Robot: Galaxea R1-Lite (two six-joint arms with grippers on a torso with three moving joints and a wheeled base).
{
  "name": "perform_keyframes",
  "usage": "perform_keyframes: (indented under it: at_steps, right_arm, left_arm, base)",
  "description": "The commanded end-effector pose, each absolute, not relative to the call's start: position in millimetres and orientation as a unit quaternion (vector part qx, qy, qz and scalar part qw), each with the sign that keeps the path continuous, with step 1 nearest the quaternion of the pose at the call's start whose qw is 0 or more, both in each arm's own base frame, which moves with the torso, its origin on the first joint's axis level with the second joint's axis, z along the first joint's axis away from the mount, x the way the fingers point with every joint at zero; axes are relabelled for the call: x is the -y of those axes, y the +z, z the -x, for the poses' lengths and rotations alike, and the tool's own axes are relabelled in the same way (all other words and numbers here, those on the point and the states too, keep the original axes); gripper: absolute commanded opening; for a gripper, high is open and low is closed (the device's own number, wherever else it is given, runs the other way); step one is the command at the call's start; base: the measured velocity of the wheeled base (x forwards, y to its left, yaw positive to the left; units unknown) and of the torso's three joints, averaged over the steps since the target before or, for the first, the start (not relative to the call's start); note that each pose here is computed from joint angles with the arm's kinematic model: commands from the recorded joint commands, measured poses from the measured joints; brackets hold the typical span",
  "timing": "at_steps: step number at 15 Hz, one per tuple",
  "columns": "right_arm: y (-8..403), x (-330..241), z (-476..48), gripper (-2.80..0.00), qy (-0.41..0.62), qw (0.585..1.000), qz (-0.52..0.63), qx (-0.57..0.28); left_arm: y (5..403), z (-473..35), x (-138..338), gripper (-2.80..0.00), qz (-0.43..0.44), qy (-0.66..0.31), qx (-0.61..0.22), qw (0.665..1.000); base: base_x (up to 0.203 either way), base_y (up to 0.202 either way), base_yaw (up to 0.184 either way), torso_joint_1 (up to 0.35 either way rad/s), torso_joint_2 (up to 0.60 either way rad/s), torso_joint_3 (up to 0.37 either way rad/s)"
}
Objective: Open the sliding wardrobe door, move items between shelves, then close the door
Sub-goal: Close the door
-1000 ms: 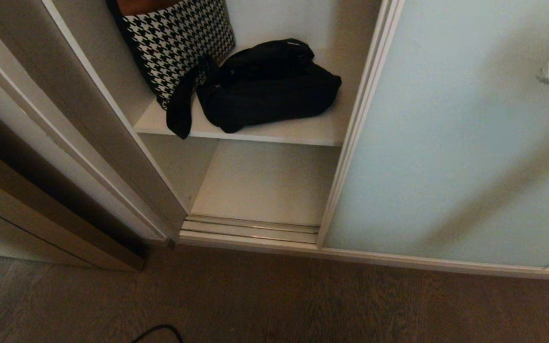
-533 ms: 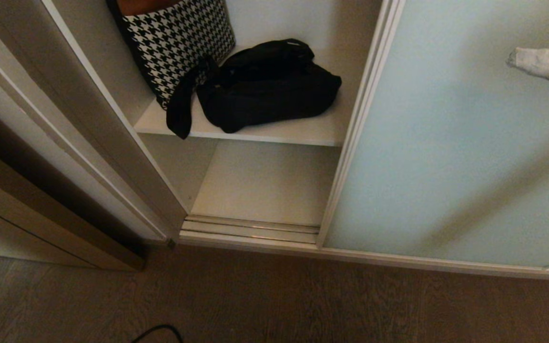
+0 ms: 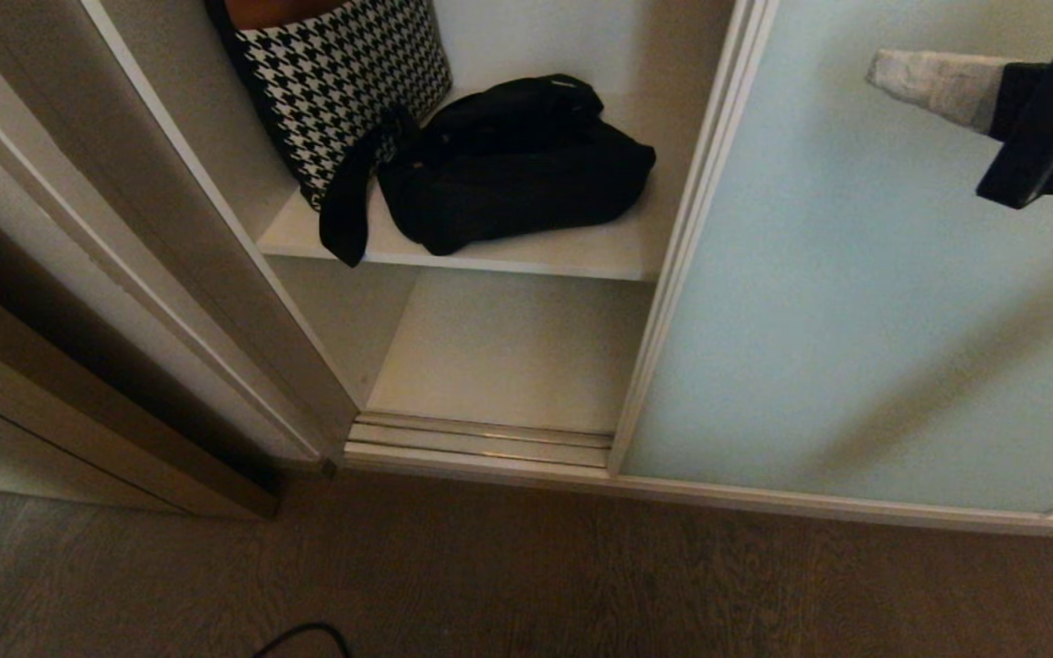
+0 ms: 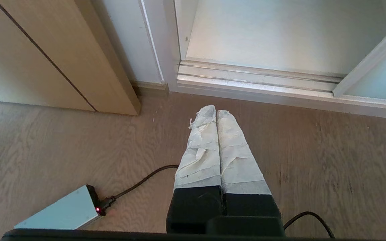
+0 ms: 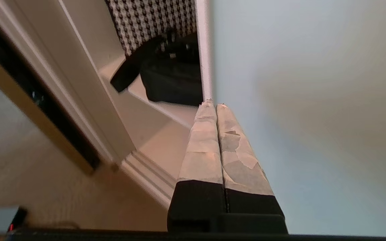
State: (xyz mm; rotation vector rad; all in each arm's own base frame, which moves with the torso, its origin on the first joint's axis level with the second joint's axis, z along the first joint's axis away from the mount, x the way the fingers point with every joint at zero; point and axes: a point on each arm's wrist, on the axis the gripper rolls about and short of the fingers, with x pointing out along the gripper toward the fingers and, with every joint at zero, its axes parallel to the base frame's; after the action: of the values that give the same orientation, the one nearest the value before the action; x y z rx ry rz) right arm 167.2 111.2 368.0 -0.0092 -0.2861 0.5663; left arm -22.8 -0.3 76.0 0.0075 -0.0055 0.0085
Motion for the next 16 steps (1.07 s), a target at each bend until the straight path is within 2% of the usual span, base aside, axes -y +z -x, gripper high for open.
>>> perform_keyframes:
  at_steps: [1, 7, 14, 16]
  right_arm:
    - [355.2, -131.0, -181.5, -2.80, 0.287, 0.949, 0.004, 0.131]
    - [344.3, -140.4, -210.3, -2.80, 0.233, 0.961, -0.020, 0.146]
    - [328.1, -161.1, -228.2, -2.80, 0.243, 0.962, -0.014, 0.125]
    - [325.2, -165.6, -236.6, -2.80, 0.216, 0.968, -0.018, 0.125]
  left_arm:
    - [76.1, 22.7, 0.3, -2.80, -0.004, 0.005, 0.002, 1.000]
    - [76.1, 22.7, 0.3, -2.80, -0.004, 0.004, 0.002, 1.000]
    - [76.1, 22.7, 0.3, -2.80, -0.004, 0.005, 0.002, 1.000]
    - [76.1, 22.7, 0.3, -2.80, -0.004, 0.004, 0.002, 1.000]
  base:
    - [0.000, 0.000, 0.000, 0.000, 0.00, 0.000]
    - [0.000, 0.000, 0.000, 0.000, 0.00, 0.000]
    - [0.000, 0.000, 0.000, 0.000, 0.00, 0.000]
    - [0.000, 0.000, 0.000, 0.000, 0.00, 0.000]
